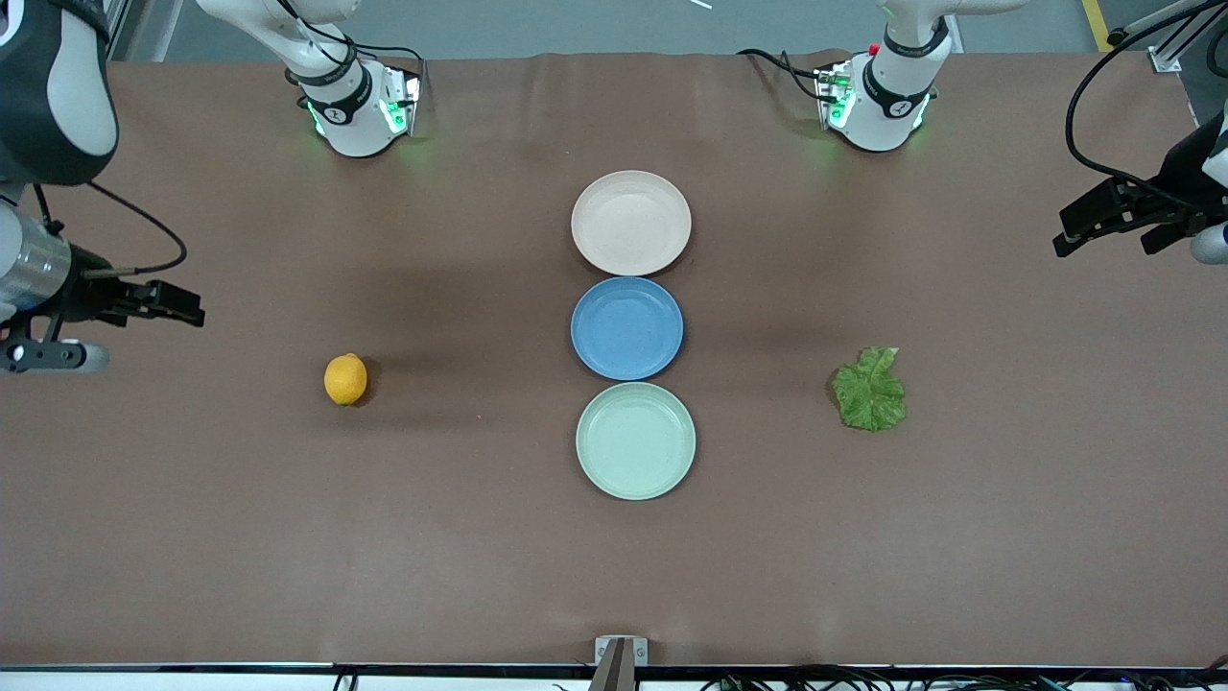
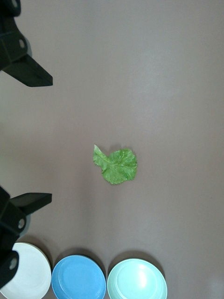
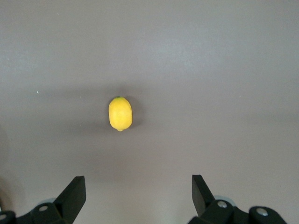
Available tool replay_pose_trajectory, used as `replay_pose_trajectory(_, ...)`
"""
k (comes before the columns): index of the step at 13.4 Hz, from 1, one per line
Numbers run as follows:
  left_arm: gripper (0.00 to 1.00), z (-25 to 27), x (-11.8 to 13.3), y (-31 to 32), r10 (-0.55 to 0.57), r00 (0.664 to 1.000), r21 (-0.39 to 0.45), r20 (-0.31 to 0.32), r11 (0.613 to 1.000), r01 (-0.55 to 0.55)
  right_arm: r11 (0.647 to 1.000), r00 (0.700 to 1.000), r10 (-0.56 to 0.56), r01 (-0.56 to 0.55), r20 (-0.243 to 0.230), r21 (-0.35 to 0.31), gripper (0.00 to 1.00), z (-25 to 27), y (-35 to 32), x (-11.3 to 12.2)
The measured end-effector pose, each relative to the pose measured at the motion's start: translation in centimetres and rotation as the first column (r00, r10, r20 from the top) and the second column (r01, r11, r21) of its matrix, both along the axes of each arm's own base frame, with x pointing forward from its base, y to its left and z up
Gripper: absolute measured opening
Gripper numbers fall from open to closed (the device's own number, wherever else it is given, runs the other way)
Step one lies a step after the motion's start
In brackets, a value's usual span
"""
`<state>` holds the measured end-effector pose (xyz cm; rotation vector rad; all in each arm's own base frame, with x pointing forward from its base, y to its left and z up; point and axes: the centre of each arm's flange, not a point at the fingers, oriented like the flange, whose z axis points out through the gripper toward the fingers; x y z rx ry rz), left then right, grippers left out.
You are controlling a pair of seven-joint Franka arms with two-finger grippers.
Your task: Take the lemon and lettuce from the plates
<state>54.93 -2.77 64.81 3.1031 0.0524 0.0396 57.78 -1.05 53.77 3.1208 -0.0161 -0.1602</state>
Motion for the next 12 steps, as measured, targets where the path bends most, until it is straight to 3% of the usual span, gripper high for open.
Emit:
replay_pose_trajectory(5, 1.00, 0.2, 0.0, 0.5, 0.008, 1.000, 0.000, 0.003, 1.000, -0.008, 1.000, 1.000, 0.006, -0.006, 0.015, 0.000, 1.00, 1.1, 0.4, -3.5)
replay_pose_trajectory(12, 1.00, 0.2, 0.0, 0.5, 0.008, 1.000, 0.000, 0.004, 1.000, -0.008, 1.000, 1.000, -0.017, 0.017, 0.025, 0.002, 1.00, 1.6, -0.9, -4.2)
